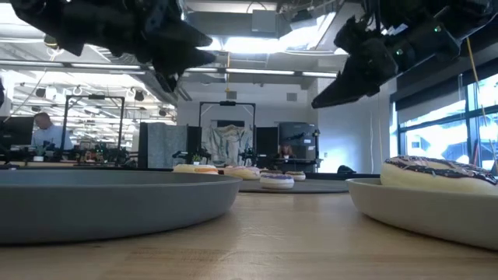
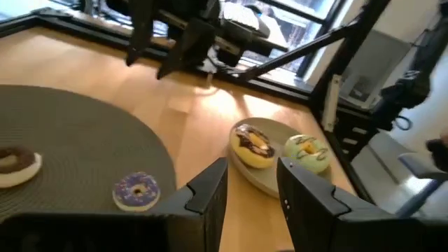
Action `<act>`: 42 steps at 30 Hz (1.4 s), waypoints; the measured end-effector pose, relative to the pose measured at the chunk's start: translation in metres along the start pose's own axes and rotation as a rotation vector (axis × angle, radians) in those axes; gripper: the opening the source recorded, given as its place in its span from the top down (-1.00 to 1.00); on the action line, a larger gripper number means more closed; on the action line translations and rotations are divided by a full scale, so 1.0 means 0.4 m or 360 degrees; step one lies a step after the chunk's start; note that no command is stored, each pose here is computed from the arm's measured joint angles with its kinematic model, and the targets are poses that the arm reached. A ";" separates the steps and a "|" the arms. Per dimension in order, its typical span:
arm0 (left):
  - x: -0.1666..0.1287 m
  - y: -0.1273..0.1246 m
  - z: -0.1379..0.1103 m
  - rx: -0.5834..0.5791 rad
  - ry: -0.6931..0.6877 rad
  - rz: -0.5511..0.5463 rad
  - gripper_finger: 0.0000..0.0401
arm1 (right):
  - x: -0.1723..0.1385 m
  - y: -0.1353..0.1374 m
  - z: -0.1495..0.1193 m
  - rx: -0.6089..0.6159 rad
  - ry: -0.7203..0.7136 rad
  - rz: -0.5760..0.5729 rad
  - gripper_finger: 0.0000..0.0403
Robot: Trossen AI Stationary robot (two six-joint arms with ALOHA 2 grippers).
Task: Pick & Place donuts
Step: Put small orange donut on the black plate
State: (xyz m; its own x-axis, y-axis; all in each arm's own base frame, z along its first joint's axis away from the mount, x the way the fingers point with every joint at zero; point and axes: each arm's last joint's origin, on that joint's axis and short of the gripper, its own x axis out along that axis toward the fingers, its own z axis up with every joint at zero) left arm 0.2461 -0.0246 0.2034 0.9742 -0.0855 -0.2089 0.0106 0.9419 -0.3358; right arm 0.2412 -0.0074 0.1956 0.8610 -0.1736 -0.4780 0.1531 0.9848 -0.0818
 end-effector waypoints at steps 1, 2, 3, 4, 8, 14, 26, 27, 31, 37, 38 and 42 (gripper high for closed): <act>0.004 0.004 -0.002 -0.0009 0.0000 0.0033 0.40 | 0.003 0.001 -0.004 0.0007 0.0020 0.0001 0.22; 0.007 0.007 -0.002 -0.0031 -0.0004 0.0069 0.40 | 0.006 0.001 -0.008 0.0020 0.0039 0.0002 0.22; 0.012 0.011 -0.002 -0.0058 -0.0012 0.0109 0.40 | 0.008 0.002 -0.010 0.0026 0.0053 0.0001 0.22; 0.017 0.016 -0.002 -0.0080 -0.0019 0.0151 0.40 | 0.009 0.002 -0.014 0.0027 0.0071 0.0000 0.22; 0.050 0.050 0.006 -0.0099 0.0085 0.0319 0.40 | 0.010 0.002 -0.018 0.0021 0.0097 0.0000 0.22; 0.115 0.130 0.043 -0.0069 0.0498 0.0670 0.45 | 0.010 0.002 -0.018 0.0014 0.0099 0.0000 0.22; 0.148 0.197 0.033 -0.0317 0.0886 0.1179 0.63 | 0.009 0.002 -0.022 0.0011 0.0125 0.0000 0.22; 0.146 0.197 0.030 -0.0339 0.0903 0.1200 0.64 | 0.009 0.002 -0.022 0.0011 0.0125 0.0000 0.22; 0.139 0.198 0.023 -0.0408 0.0932 0.1248 0.71 | 0.009 0.002 -0.022 0.0009 0.0124 0.0000 0.22; 0.142 0.193 0.024 -0.0400 0.0910 0.1247 0.75 | 0.010 0.002 -0.022 -0.0031 0.0124 0.0001 0.22; 0.143 0.192 0.025 -0.0401 0.0899 0.1242 0.76 | 0.010 0.002 -0.022 -0.0031 0.0124 0.0000 0.22; 0.144 0.192 0.026 -0.0408 0.0899 0.1227 0.74 | 0.010 0.002 -0.022 -0.0031 0.0124 0.0001 0.22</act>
State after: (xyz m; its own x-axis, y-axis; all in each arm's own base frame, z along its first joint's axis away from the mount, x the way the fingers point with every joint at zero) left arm 0.3054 0.0462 0.1750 0.4425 0.3163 -0.8391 -0.6956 0.7116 -0.0986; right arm 0.2403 -0.0074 0.1860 0.8206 -0.1732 -0.5447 0.1427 0.9849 -0.0981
